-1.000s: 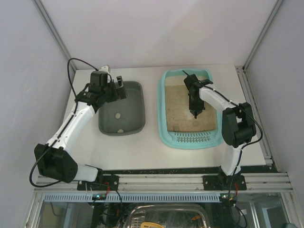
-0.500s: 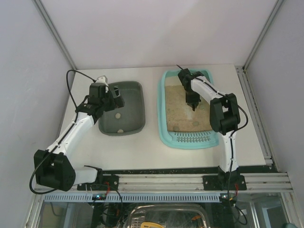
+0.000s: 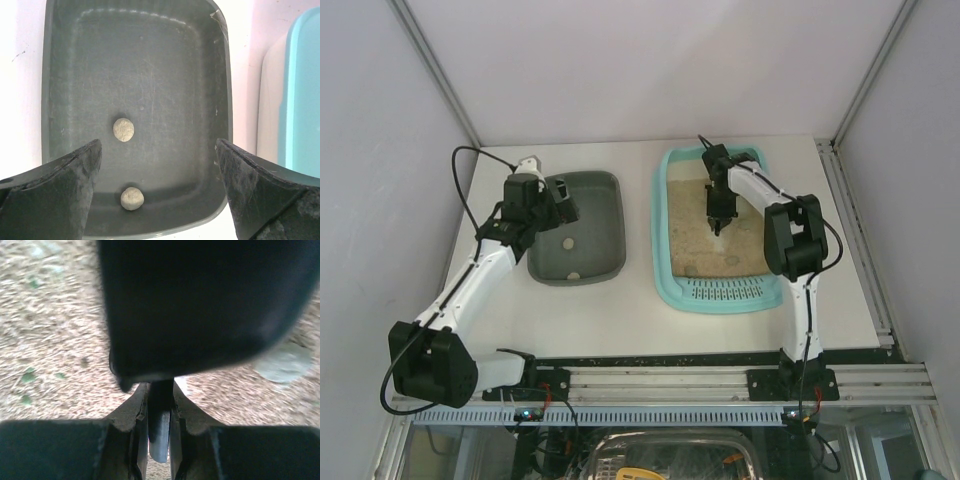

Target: Clean the litter box

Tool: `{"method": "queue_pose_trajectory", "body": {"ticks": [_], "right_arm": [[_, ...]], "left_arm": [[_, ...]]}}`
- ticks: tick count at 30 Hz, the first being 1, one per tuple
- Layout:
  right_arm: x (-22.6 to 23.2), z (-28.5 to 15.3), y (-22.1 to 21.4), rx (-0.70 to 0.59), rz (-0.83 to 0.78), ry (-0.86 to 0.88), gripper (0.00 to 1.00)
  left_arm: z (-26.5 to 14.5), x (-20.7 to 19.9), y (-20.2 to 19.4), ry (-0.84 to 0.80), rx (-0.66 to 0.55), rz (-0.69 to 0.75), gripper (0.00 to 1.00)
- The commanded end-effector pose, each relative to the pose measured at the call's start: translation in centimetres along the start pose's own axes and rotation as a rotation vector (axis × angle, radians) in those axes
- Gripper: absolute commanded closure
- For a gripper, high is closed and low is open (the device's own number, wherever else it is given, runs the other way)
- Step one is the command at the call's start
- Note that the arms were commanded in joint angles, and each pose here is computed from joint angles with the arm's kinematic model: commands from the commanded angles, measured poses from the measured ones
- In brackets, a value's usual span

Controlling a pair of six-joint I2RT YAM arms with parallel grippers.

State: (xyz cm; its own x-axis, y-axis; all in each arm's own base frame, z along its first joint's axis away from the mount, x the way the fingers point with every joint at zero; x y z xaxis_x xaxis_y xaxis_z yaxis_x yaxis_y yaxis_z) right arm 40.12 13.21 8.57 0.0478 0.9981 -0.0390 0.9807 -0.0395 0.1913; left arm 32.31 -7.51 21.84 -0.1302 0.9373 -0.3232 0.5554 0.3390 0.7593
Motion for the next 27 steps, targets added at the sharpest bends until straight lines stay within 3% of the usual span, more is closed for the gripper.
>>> {"method": "queue_pose_trajectory", "body": {"ticks": [1,10,27], "right_arm": [[4.0,-2.6,0.3,-0.055,-0.094,0.311,1.0],[3.2,-3.2,-2.0,-0.024,-0.075,0.418,1.0],[6.4,-3.0,-2.7,0.115,0.142,0.922,1.0]], "left_arm": [[0.1,0.1,1.0,-0.008,-0.067,0.005,0.0],[0.4,-0.2,0.9,-0.029,-0.063,0.013,0.0],[0.1,-0.1,1.2,-0.018,-0.053,0.032,0.0]]}}
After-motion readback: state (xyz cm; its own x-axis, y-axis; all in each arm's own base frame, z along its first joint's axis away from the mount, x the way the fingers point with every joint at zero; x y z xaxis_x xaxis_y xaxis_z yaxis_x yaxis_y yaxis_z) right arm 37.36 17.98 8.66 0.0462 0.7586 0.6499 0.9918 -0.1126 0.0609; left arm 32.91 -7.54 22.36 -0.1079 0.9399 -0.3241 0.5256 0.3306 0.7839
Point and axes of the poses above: each gripper's point midway between its finger pads, its own z axis out along the fingers, its own x axis along the line the jaws close on, y = z × x, the point moved 5 cm from there along -z, back along the fingers, and after that the axes turned 3 degrees about -z, right-handed, at the moved point
